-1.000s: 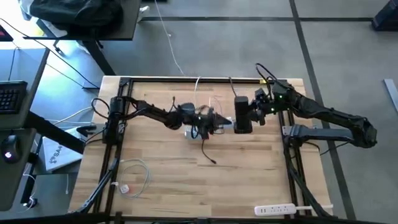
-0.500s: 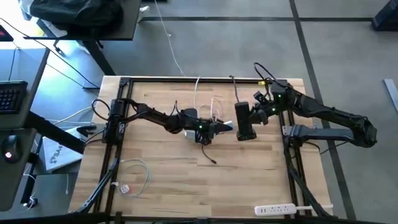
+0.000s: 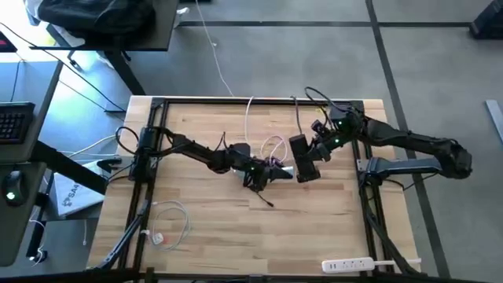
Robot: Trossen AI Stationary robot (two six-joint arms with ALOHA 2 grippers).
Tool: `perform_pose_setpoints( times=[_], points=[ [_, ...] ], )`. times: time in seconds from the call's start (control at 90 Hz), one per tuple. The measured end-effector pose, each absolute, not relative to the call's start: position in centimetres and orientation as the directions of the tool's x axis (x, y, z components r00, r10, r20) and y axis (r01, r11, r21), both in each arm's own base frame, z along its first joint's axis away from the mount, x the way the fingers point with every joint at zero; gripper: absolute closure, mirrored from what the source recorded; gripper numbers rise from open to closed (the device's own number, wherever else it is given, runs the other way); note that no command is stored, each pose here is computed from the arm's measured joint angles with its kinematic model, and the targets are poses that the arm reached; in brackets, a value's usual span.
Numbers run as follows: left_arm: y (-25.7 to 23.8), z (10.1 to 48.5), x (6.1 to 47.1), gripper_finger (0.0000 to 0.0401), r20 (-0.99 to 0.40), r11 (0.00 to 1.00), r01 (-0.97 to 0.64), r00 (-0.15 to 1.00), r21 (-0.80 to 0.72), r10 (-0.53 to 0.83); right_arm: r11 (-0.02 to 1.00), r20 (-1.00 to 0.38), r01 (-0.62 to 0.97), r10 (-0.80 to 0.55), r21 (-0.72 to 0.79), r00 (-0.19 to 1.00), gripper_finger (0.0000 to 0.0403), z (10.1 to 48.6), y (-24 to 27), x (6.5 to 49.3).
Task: Insert USB
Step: Insert the white charger adapter into the black outlet extension
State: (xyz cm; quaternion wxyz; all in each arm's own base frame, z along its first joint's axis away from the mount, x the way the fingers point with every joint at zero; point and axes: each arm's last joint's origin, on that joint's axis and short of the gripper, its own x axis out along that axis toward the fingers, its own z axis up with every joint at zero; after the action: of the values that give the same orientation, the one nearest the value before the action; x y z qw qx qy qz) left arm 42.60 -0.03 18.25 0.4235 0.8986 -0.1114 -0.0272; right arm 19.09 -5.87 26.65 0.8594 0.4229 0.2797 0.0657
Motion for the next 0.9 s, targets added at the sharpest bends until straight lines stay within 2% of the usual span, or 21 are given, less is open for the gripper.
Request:
perform_pose_setpoints(
  times=[0.222,0.433,0.611,0.756,0.9],
  points=[
    [0.1,18.2,42.6,0.0309,0.041,-0.578,-0.149,0.98,0.803,-0.194,0.663,-0.412,0.09,0.347,0.743,0.843,0.0178,27.6,-5.9,18.9],
    [0.8,18.2,42.6,0.0309,0.041,-0.585,-0.113,0.99,0.803,-0.136,0.69,-0.384,0.053,0.336,0.722,0.86,0.0178,29.4,-5.9,18.9],
    [1.0,18.2,42.6,0.0309,0.046,-0.588,-0.097,0.994,0.803,-0.102,0.705,-0.416,0.089,0.307,0.704,0.856,0.0178,29.3,-6.0,18.7],
    [0.9,18.2,42.6,0.0309,0.05,-0.587,-0.102,0.993,0.803,-0.105,0.706,-0.477,0.156,0.284,0.691,0.832,0.0178,28.7,-5.9,18.4],
    [0.8,18.3,42.6,0.0309,0.053,-0.581,-0.116,0.991,0.806,-0.124,0.723,-0.484,0.166,0.256,0.671,0.837,0.0178,28.7,-6.0,18.5]
  ],
)
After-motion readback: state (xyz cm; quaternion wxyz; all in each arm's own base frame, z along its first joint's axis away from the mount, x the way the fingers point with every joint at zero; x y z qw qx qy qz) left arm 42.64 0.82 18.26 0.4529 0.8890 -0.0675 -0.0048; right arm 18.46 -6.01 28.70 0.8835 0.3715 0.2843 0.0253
